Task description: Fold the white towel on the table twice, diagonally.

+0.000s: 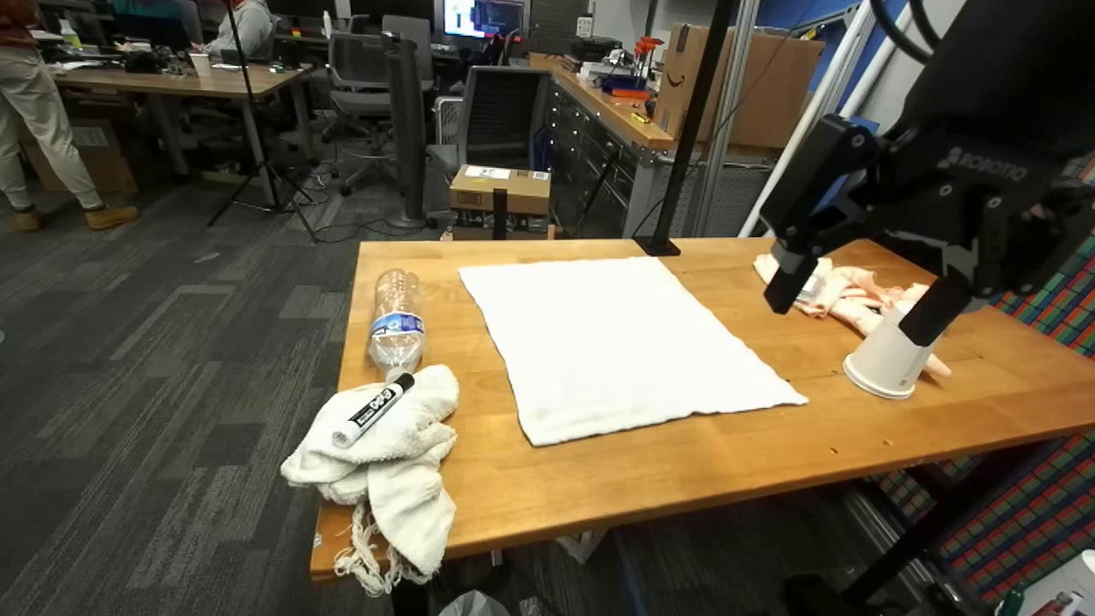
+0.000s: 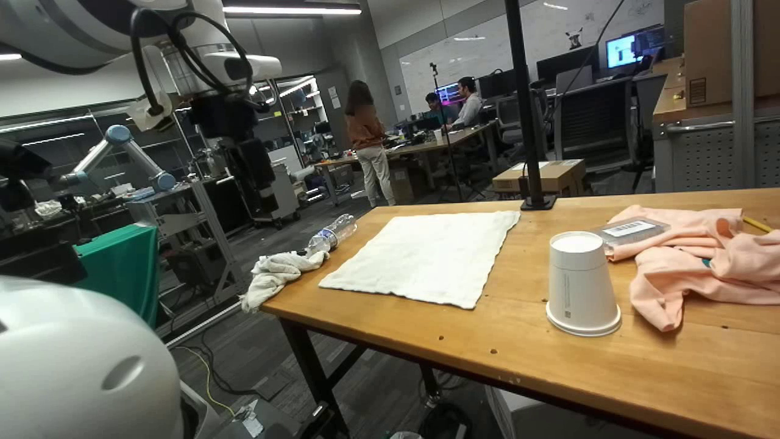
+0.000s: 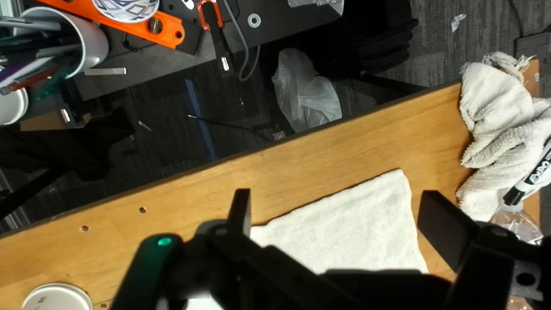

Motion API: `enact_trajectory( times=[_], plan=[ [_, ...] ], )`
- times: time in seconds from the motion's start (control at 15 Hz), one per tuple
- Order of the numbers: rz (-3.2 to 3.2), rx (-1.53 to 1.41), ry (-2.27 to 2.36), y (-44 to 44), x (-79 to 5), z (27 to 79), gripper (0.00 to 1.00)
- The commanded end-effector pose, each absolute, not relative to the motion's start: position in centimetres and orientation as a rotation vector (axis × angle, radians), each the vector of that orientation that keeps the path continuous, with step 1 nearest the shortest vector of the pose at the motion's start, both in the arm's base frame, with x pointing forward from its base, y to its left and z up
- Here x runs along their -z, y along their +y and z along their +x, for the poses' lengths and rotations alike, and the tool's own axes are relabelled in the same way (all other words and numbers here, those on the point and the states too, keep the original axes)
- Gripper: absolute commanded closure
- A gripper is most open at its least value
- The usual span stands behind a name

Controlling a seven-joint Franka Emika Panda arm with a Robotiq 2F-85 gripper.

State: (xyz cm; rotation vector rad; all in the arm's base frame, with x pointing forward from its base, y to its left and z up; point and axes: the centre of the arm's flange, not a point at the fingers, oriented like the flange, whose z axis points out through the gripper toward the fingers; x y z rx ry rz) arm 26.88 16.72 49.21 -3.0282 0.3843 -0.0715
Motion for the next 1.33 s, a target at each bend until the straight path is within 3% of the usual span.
enact_trajectory(
  times=[0.0, 0.8, 1.27],
  plan=[
    [-3.028, 0.071, 0.384, 16.7, -49.2, 26.9, 0.0],
    [-3.028, 0.072, 0.384, 16.7, -49.2, 26.9, 0.0],
    [-2.973, 0.118, 0.342, 14.7, -47.2, 30.8, 0.0]
  ],
)
